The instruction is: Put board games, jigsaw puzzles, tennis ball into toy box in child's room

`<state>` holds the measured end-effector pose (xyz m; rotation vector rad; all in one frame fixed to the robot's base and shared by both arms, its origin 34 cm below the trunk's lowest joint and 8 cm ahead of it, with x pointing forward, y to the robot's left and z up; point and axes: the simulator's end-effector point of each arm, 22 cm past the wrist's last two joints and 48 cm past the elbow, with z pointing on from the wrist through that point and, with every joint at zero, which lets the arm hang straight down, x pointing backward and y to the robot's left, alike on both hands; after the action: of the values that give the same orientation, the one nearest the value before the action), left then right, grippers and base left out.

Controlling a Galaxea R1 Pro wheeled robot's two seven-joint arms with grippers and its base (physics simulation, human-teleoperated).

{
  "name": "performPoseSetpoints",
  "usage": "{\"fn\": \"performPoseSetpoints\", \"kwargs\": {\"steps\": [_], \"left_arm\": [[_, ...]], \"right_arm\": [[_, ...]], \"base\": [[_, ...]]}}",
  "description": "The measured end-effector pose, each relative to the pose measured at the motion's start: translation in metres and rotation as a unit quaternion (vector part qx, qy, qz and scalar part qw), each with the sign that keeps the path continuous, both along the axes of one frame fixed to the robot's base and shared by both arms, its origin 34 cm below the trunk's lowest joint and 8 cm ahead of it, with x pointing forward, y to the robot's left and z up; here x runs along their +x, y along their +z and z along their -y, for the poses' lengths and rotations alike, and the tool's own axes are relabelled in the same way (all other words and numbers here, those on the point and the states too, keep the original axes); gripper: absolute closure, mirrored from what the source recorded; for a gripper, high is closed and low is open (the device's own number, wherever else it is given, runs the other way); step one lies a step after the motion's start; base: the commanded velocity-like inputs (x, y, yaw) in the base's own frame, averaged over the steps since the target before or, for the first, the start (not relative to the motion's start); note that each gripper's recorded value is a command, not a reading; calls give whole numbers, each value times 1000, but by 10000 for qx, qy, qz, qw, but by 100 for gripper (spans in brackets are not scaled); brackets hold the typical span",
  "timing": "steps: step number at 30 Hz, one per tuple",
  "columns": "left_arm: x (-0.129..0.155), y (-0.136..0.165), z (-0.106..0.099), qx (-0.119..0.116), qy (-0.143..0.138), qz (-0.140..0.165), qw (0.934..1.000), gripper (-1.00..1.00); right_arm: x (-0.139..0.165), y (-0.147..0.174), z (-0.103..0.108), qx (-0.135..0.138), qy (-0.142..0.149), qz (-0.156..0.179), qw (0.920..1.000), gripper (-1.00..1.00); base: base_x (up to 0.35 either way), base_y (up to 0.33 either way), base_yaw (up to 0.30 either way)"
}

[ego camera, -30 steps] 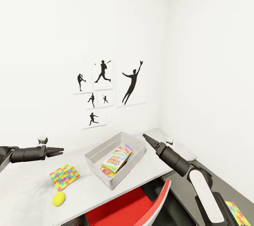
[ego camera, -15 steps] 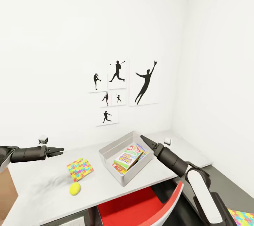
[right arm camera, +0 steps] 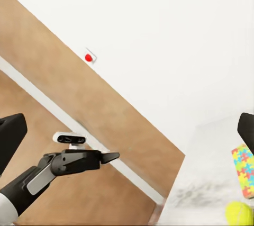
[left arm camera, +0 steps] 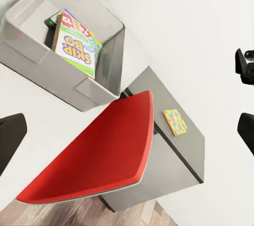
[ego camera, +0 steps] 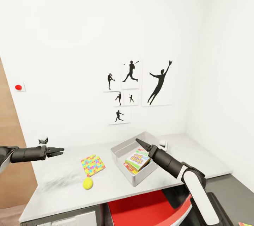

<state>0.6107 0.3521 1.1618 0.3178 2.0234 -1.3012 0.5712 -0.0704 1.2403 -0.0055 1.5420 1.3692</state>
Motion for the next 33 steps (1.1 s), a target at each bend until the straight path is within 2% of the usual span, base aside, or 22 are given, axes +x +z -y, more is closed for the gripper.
{"fn": "performPoseSetpoints", "kwargs": {"steps": [19,24,33], "left_arm": [[0,0,0,1,0,4,10000,-100],[0,0,0,1,0,3,10000,-100],[0,0,1,1,-6,1,10000,-100]], "right_arm": [[-2,-2,-10,-23,56,-47,10000,-100],[5,-13,-8,-173,-118,-240,9995,-100],[-1,-26,-26,-390,-18,-376,9985,-100]], "base": [[0,0,243],[0,0,243],[0,0,242]]}}
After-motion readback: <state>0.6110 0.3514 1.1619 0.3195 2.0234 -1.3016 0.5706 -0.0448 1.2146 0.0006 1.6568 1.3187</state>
